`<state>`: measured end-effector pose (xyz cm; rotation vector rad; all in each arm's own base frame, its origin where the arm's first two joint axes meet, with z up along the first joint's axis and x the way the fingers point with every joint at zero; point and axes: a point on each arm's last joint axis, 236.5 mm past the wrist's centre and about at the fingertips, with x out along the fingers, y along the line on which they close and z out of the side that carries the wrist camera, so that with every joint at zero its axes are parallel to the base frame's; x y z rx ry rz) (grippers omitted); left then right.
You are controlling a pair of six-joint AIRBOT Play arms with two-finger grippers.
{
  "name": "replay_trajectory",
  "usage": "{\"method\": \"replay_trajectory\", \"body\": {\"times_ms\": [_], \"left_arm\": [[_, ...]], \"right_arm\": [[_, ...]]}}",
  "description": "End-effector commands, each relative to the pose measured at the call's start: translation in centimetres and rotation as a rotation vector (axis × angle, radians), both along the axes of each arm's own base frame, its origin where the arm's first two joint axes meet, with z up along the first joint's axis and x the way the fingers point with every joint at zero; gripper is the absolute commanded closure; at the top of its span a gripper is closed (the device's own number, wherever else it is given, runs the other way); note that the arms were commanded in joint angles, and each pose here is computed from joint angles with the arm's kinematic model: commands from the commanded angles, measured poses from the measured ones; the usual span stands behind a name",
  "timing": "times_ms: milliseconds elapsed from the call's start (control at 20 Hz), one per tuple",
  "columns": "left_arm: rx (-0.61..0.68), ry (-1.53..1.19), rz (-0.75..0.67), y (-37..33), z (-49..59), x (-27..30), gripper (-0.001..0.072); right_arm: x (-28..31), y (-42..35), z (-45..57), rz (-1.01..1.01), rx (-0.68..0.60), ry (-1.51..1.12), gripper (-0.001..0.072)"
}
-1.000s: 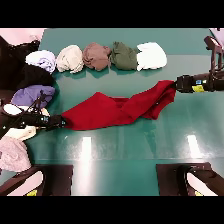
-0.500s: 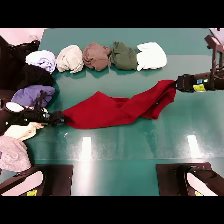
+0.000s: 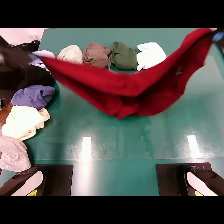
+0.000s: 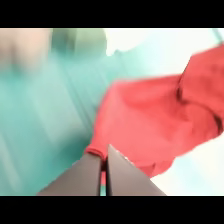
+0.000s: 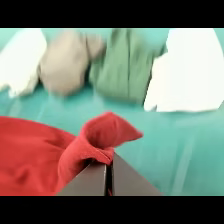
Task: Fold the shirts.
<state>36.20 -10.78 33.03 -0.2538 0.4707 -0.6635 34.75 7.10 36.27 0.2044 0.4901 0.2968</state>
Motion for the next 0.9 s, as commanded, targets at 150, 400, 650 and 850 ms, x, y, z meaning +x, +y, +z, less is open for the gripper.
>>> {"method": "replay_trajectory", "body": {"times_ms": [150,400,650,850], "left_arm": [[0.119,-0.655,0.042,-2.4,22.7,-13.1,0.0685],[0.130,-0.699,0.123,-1.2,24.0,-14.0,0.0685],[0.127,-0.246,0.270,4.4,10.7,-2.3,0.0685],[0.072,0.220,0.164,4.2,-5.4,3.4,0.0685]], "right_arm": [[-7.3,-2.5,11.6,-0.083,-0.073,-0.257,0.0694],[-9.4,-6.1,12.8,-0.248,-0.092,-0.323,0.0694],[-4.7,-10.1,4.4,-0.297,-0.070,0.009,0.0695],[1.1,-8.8,-7.6,-0.131,-0.035,0.441,0.0695]]}}
